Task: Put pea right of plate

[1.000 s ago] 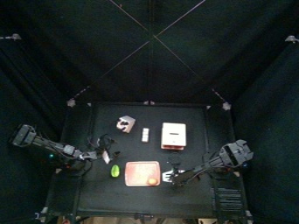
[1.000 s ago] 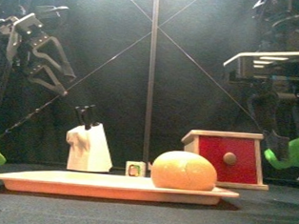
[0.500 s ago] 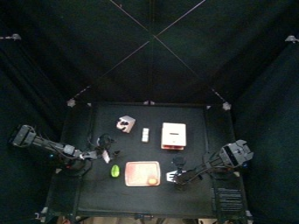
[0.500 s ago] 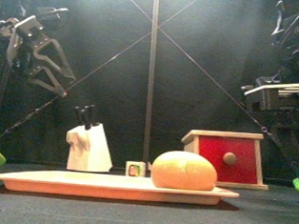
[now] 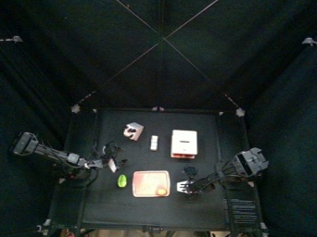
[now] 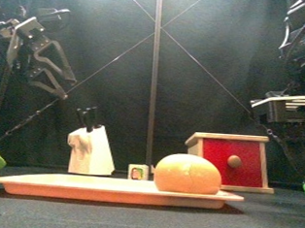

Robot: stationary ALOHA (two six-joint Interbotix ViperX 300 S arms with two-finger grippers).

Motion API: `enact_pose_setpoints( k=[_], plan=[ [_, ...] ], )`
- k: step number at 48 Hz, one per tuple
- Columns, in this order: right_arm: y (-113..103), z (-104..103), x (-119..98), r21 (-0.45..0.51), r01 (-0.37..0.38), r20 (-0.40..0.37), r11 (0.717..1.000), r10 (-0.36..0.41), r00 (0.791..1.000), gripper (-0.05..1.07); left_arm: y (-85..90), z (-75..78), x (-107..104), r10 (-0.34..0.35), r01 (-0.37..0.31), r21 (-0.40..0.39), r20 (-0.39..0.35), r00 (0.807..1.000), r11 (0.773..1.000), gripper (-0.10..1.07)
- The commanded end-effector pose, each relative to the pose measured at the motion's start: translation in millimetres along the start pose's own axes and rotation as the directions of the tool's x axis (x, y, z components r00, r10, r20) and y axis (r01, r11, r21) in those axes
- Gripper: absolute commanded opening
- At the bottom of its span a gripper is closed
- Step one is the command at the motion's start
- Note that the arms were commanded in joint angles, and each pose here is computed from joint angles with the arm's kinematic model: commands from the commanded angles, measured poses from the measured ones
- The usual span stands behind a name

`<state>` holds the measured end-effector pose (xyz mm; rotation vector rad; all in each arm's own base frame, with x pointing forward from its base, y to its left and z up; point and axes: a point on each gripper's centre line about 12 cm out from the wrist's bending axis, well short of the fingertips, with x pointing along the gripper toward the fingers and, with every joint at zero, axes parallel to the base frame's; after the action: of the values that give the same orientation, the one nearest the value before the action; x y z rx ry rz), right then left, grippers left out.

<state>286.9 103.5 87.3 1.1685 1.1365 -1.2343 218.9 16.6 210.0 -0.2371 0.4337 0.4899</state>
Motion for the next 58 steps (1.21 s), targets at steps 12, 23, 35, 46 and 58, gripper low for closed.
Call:
enact_pose_setpoints(
  k=[12,23,35,46,58],
  plan=[
    [-8.7,-0.4,29.7,-0.008,0.033,0.005,0.999,-0.032,0.999,0.72,-0.3,4.8,-0.1,0.003,-0.003,-0.006,0.012,1.000,1.000,1.01],
    [-12.3,1.8,40.6,-0.047,0.058,0.041,0.997,-0.056,0.998,0.72,0.3,4.2,0.0,0.005,-0.005,-0.007,0.010,1.000,1.000,1.01],
    [-15.9,1.7,41.0,-0.046,0.072,0.047,0.996,-0.070,0.996,0.72,0.3,4.3,0.0,0.005,-0.005,-0.006,0.011,1.000,1.000,1.01],
    [-14.5,1.0,23.0,-0.049,0.058,0.057,0.997,-0.055,0.997,0.79,0.6,3.7,0.1,0.006,-0.006,-0.006,0.009,1.000,1.000,1.01],
    [-16.4,2.5,-9.6,-0.061,0.063,0.092,0.996,-0.057,0.994,0.95,0.3,4.6,-0.2,0.004,-0.004,-0.007,0.012,1.000,1.000,1.01]
  ],
)
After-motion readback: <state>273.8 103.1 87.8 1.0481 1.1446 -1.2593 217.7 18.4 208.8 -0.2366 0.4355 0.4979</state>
